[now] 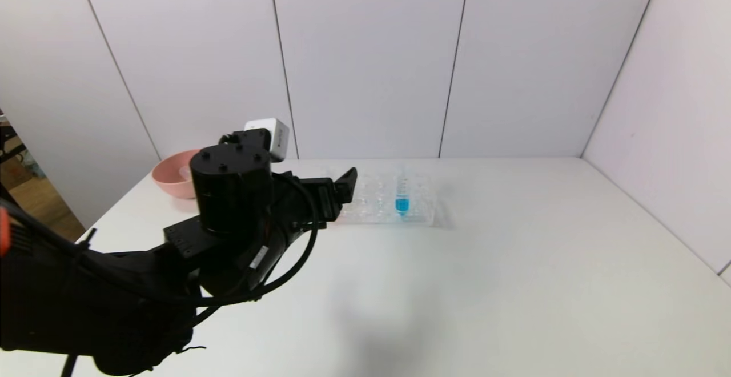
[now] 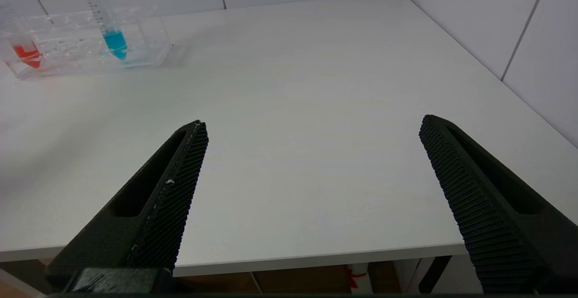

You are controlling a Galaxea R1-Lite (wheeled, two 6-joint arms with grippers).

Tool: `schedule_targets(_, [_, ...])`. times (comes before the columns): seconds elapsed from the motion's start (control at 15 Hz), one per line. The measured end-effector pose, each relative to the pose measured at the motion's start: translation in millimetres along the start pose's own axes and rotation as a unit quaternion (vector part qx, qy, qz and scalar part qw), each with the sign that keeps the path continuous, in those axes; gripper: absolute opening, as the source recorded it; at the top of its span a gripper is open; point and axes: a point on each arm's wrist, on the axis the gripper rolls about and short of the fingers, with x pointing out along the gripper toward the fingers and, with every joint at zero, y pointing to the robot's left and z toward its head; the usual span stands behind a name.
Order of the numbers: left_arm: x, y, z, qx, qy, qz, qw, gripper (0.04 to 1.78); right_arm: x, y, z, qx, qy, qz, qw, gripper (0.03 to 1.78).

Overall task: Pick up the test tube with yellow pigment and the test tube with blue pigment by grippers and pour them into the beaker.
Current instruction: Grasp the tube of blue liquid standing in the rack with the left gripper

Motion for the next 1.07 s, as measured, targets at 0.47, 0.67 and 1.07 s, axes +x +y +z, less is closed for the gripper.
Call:
schedule_targets(0.47, [51.9, -40.3, -29.1, 0.033, 0.001, -0.030, 0.999, 1.78, 0.0, 0.0, 0.0, 0.000, 0.000, 0.000, 1.0000, 1.71])
schedule_targets(0.67, [65.6, -46.5, -43.3, 0.045, 0.008, -0.032, 0.998, 1.78, 0.0, 0.0, 0.0, 0.000, 0.000, 0.000, 1.0000, 1.71])
schedule_targets(1.07, [94.0, -56.9, -70.8, 0.054, 0.016, -0.030, 0.998, 1.78, 0.0, 0.0, 0.0, 0.000, 0.000, 0.000, 1.0000, 1.71])
